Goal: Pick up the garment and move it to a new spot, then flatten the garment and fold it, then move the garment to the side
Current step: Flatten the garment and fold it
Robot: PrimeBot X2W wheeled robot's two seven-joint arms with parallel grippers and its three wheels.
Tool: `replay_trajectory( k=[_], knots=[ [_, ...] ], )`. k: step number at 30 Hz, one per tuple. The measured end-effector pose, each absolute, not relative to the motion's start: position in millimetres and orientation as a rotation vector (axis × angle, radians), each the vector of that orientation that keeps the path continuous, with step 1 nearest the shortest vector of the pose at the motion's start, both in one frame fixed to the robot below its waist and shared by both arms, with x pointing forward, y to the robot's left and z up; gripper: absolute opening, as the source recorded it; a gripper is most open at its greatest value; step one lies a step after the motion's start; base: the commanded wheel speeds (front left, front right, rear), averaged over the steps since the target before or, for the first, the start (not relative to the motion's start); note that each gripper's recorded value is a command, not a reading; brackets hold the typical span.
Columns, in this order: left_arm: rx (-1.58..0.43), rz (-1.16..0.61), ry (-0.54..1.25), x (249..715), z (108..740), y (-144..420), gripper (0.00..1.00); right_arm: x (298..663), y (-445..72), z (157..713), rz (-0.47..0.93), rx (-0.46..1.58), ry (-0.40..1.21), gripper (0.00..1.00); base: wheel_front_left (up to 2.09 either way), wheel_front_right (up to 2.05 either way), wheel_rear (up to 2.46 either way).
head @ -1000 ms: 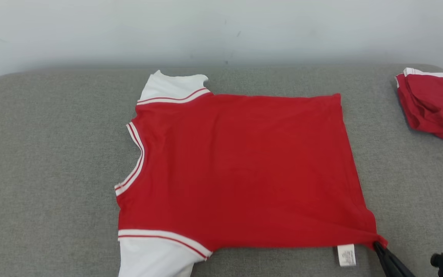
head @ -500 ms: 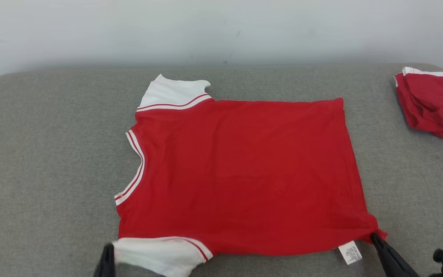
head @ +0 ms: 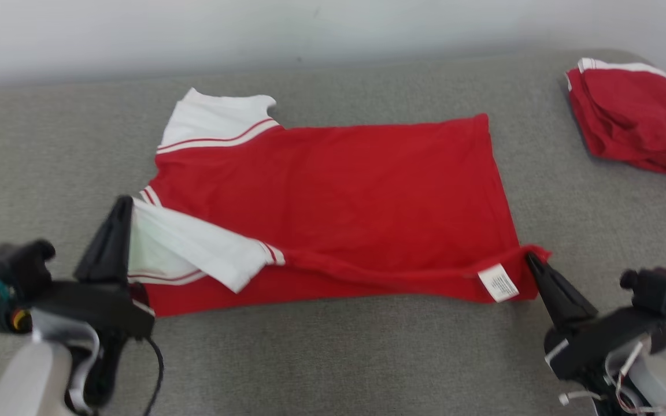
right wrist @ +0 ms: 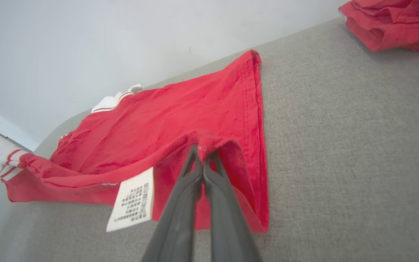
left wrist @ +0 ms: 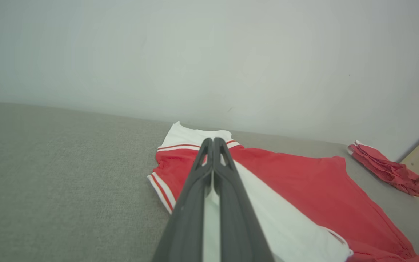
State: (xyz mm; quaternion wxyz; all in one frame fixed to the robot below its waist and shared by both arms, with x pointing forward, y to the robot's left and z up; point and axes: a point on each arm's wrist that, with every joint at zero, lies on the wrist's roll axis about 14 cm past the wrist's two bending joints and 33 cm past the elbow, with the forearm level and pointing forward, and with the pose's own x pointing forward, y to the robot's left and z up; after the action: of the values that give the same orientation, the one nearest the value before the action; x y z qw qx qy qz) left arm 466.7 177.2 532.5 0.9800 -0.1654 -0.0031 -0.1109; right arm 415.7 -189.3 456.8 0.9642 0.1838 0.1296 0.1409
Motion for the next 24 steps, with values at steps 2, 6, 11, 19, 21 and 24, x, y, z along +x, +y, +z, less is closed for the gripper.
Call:
replay_trajectory(
  k=[2, 6, 11, 19, 21, 24],
  knots=[
    [-0.312, -0.229, 0.016, 483, 529, 177, 0.0, 425, -191, 456, 0.278, 0.362, 0.263, 0.0, 0.0, 0.0, 0.0],
    [-0.272, -0.25, 0.073, 511, 515, 170, 0.0, 439, -194, 449, 0.261, 0.339, 0.288, 0.0, 0.0, 0.0, 0.0],
    [-0.239, -0.258, 0.151, 528, 492, 164, 0.0, 450, -199, 440, 0.243, 0.312, 0.31, 0.0, 0.0, 0.0, 0.0],
    [-0.197, -0.278, 0.209, 545, 463, 152, 0.0, 464, -205, 431, 0.225, 0.261, 0.312, 0.56, 0.0, 0.0, 0.0],
    [-0.173, -0.276, 0.195, 545, 462, 154, 0.55, 465, -207, 431, 0.219, 0.258, 0.305, 1.0, 0.0, 0.0, 0.0],
    [-0.161, -0.27, 0.158, 542, 467, 157, 1.0, 465, -207, 434, 0.219, 0.255, 0.288, 1.0, 0.0, 0.0, 0.0]
  ],
)
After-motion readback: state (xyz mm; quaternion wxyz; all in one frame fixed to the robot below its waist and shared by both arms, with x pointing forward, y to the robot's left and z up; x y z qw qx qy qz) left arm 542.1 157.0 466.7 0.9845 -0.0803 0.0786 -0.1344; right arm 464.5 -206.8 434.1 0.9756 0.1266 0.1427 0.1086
